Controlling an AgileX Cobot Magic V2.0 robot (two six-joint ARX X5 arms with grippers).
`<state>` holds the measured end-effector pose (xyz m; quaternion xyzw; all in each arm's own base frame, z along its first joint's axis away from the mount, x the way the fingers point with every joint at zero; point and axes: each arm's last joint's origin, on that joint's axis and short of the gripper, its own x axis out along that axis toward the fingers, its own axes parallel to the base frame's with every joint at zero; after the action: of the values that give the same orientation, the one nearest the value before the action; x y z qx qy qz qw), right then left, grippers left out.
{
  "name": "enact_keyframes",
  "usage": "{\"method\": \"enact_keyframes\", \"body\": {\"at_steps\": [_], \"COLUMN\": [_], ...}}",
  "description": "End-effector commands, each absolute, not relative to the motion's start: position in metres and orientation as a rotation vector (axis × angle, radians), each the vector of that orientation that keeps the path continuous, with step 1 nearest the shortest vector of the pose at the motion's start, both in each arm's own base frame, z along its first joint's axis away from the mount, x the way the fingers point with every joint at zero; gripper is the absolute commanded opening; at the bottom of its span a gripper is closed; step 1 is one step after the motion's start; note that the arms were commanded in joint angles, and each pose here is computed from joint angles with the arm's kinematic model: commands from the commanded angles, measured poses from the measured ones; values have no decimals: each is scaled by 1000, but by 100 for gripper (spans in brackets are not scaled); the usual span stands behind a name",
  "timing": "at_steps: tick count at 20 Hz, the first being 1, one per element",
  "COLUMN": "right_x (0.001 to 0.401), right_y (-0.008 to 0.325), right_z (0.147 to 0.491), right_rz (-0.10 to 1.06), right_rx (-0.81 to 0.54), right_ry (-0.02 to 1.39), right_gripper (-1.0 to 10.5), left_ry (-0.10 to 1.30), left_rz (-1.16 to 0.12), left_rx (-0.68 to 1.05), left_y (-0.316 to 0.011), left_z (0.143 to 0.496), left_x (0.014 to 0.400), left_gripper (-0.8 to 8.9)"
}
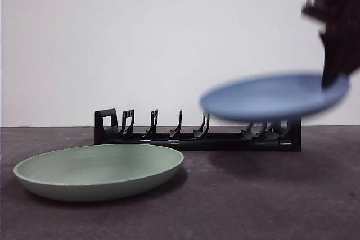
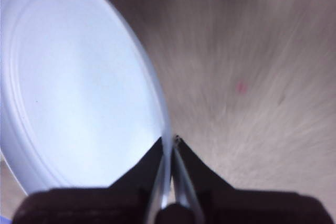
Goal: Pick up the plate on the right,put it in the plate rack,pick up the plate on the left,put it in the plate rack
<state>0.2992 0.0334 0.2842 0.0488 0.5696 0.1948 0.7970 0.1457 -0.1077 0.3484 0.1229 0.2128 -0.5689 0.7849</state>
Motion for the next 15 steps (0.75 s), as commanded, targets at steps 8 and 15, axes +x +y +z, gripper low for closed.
{"method": "enact_keyframes", "body": {"at_steps": [8,15], "right_x": [279,271], "right_y": [35,50], "right_z": [356,355], "right_rz": [529,605], "right_rx": [139,143], "right_ry": [1143,1208], "right_gripper": [-12,-12], "left_ry": [164,14], "left_rz": [-1052,-956], "left_rx": [1015,1306], "left_y": [-167,-217], "left_z": [336,321], "left_x": [143,142], "left_gripper": [688,687]}}
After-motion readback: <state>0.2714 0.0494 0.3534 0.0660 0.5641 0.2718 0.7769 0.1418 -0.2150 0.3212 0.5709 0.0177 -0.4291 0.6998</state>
